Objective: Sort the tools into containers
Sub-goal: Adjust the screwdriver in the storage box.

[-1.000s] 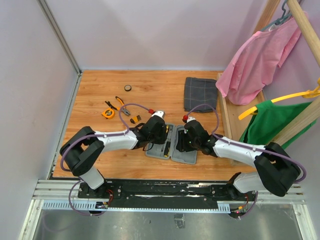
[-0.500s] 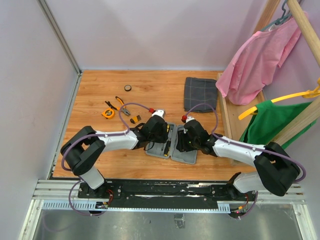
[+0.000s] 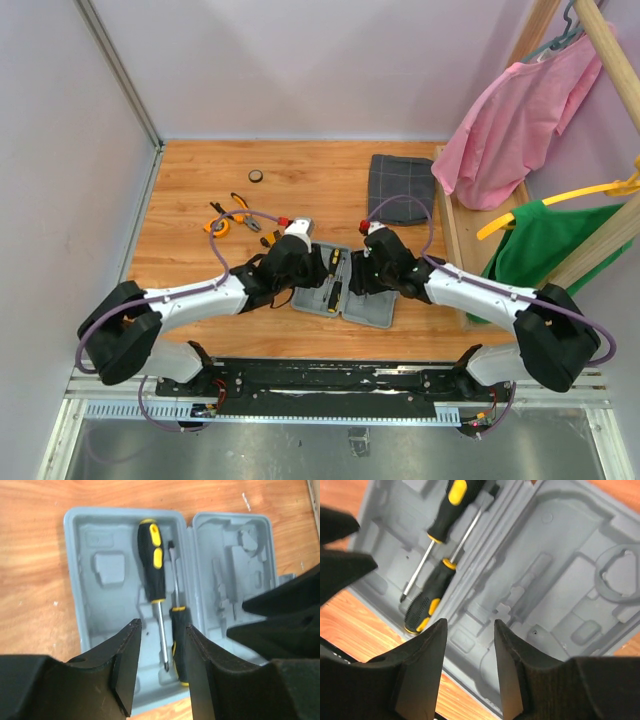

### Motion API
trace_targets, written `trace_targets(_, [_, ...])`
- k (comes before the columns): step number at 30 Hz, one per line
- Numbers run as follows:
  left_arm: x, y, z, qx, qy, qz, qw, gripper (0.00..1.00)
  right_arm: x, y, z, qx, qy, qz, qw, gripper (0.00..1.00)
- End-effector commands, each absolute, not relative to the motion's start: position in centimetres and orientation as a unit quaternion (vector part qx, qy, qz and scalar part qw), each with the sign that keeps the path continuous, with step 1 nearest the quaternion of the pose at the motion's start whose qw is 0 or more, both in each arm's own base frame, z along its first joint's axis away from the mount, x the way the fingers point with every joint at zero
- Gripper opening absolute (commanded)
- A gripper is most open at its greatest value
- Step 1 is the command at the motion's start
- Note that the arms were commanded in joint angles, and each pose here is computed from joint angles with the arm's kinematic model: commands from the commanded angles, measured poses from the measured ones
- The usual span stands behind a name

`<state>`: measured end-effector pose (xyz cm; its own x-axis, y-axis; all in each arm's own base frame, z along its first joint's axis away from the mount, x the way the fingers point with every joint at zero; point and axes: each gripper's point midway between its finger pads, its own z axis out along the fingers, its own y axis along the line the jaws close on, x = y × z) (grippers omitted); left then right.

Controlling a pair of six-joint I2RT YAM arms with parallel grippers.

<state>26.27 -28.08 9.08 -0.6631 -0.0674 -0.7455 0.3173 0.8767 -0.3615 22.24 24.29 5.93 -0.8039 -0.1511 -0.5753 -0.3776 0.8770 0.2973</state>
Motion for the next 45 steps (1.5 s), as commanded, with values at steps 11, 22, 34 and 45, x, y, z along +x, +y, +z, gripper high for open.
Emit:
trace_targets(11, [22.8,-24.6,8.2,0.05,0.875,-0.258,0.406,0.41,29.6,27.5,8.8,-0.049,0.941,0.16,0.295,0.39])
trace_targets(22, [22.4,-24.7,8.1,0.056,0.875,-0.264,0.402,0.4,32.5,28.9,7.0,-0.032,0.95,0.126,0.284,0.29])
trace_targets(34, [22.4,-24.8,7.9,0.059,0.875,-0.264,0.402,0.4,32.6,29.6,5.6,-0.042,0.957,0.121,0.261,0.26])
trace_targets(45, [22.6,-25.2,7.8,0.065,0.876,-0.263,0.4,0.4,31.8,29.6,5.1,-0.05,0.961,0.118,0.247,0.28])
